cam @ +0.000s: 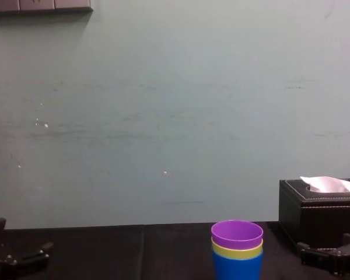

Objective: Stack the three plastic cups sequentially using one hand.

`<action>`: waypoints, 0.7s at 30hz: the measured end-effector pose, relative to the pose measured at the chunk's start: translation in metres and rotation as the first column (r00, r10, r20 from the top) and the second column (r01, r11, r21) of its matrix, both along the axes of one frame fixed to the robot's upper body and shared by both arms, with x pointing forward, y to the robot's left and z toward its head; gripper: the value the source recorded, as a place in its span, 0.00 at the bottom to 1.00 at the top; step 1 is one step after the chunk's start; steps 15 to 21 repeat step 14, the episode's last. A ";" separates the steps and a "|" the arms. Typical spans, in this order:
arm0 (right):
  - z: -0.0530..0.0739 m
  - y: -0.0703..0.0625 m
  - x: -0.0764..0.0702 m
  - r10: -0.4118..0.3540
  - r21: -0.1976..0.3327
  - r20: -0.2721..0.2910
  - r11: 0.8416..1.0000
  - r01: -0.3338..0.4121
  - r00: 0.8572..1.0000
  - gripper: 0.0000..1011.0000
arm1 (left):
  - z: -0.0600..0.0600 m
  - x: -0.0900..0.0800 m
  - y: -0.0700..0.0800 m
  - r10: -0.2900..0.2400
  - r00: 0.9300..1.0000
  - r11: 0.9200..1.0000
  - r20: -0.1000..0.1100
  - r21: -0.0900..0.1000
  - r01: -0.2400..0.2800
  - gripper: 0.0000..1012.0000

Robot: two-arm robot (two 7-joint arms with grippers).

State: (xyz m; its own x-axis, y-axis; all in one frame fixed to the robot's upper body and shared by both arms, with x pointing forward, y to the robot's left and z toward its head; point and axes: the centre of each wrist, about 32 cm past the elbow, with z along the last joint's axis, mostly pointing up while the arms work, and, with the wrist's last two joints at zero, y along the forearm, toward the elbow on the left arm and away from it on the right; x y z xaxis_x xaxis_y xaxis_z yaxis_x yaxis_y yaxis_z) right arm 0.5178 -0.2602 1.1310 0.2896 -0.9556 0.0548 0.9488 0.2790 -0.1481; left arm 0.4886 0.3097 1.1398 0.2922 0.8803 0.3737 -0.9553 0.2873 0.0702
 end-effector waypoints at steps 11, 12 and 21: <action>0.000 0.000 0.000 0.000 0.000 0.000 1.000 0.000 1.000 0.99 | 0.000 0.000 0.000 0.000 1.000 1.000 0.000 0.000 0.000 1.00; 0.000 0.000 0.000 0.000 0.000 0.000 1.000 0.000 1.000 0.99 | 0.000 0.000 0.000 0.000 1.000 1.000 0.000 0.000 0.000 1.00; 0.000 0.000 0.000 0.000 0.000 0.000 1.000 0.000 1.000 0.99 | 0.000 0.000 0.000 0.000 1.000 1.000 0.000 0.000 0.000 1.00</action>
